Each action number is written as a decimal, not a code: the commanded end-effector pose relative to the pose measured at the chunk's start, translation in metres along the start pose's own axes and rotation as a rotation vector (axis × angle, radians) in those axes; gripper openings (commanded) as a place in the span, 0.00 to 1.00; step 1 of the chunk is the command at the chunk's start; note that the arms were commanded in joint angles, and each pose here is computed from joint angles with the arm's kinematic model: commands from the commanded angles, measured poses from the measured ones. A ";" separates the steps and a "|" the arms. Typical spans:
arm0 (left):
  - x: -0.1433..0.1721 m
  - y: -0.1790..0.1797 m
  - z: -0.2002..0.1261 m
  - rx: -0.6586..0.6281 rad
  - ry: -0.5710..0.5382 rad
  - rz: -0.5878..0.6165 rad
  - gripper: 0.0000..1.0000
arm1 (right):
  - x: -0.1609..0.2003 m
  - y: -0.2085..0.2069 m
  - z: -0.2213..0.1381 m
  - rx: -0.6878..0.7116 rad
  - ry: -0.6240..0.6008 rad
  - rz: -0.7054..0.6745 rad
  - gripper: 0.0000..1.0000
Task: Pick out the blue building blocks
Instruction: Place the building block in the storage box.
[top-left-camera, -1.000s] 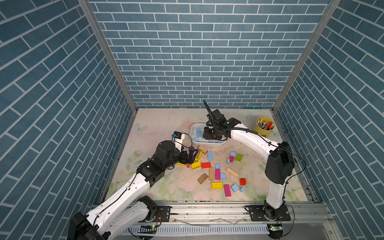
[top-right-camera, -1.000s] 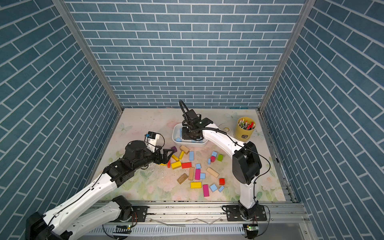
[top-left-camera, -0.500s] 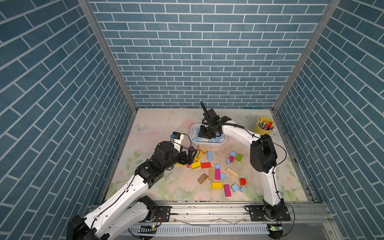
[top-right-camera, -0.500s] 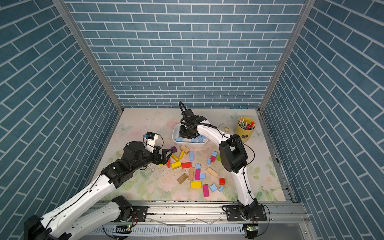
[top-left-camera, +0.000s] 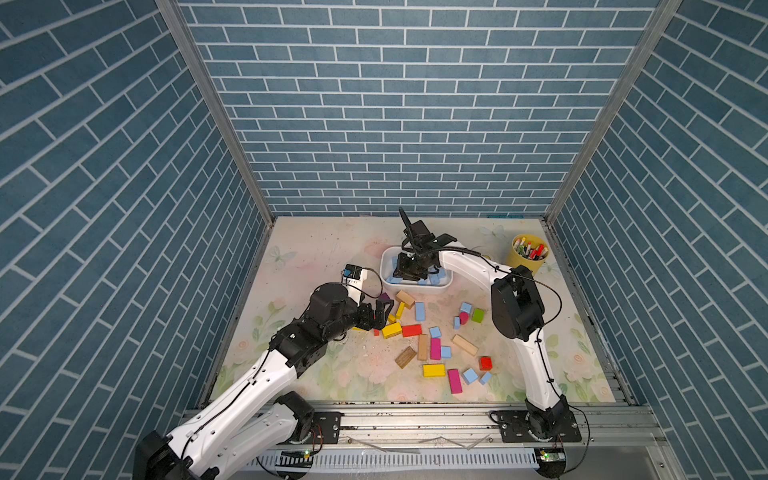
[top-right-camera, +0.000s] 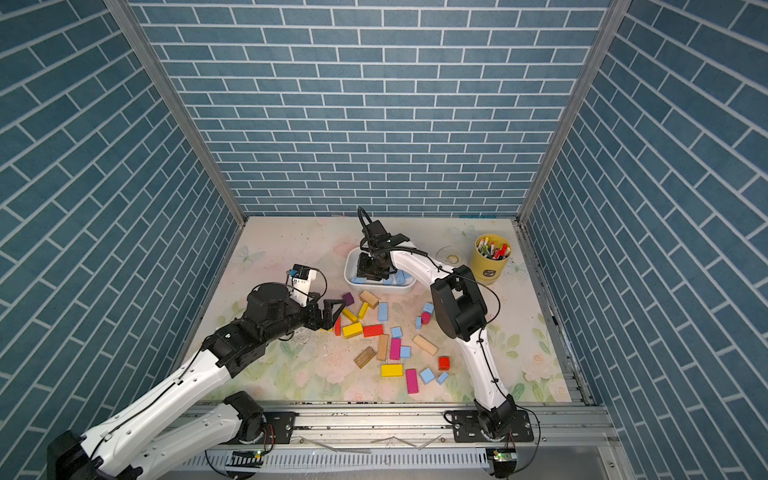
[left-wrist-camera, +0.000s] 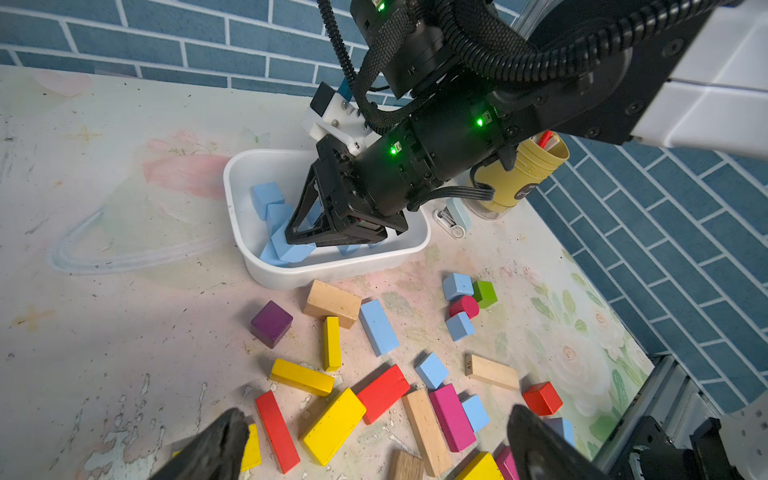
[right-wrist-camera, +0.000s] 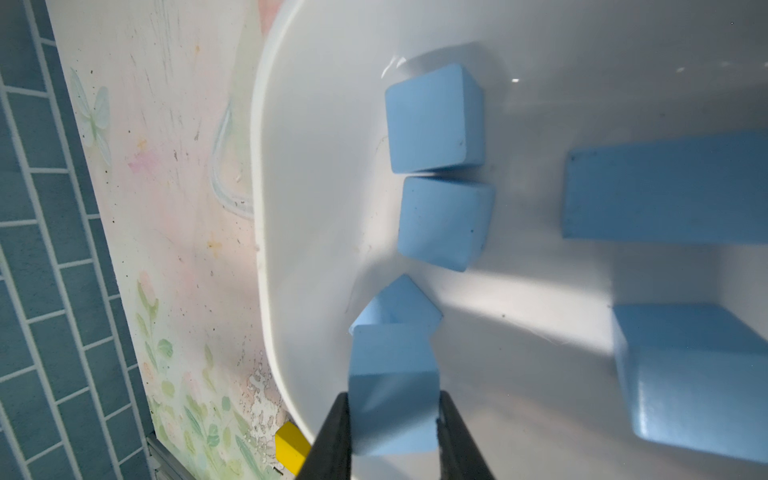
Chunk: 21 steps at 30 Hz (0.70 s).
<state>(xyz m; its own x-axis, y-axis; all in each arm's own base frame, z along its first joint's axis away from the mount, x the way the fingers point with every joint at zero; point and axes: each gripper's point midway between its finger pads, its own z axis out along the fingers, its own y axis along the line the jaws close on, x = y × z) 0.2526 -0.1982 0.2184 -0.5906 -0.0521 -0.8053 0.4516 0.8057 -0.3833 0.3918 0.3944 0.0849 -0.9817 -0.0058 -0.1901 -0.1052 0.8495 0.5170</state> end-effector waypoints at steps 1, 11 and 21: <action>-0.004 0.001 -0.004 -0.006 -0.013 0.010 0.99 | -0.001 0.005 -0.001 -0.020 0.014 0.036 0.35; -0.005 0.001 -0.007 -0.008 -0.020 0.007 0.99 | -0.004 0.017 -0.016 -0.057 -0.007 0.031 0.57; -0.005 0.001 -0.008 -0.009 -0.021 0.002 0.99 | -0.008 0.038 -0.056 -0.117 -0.068 -0.004 0.64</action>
<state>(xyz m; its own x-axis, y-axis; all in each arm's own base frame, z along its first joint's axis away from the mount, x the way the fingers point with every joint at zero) 0.2508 -0.1962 0.2218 -0.5837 -0.0579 -0.8099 0.4520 0.8054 -0.3834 0.3879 0.3985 0.1052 -0.9823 0.0072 -0.1873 -0.1010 0.8214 0.5613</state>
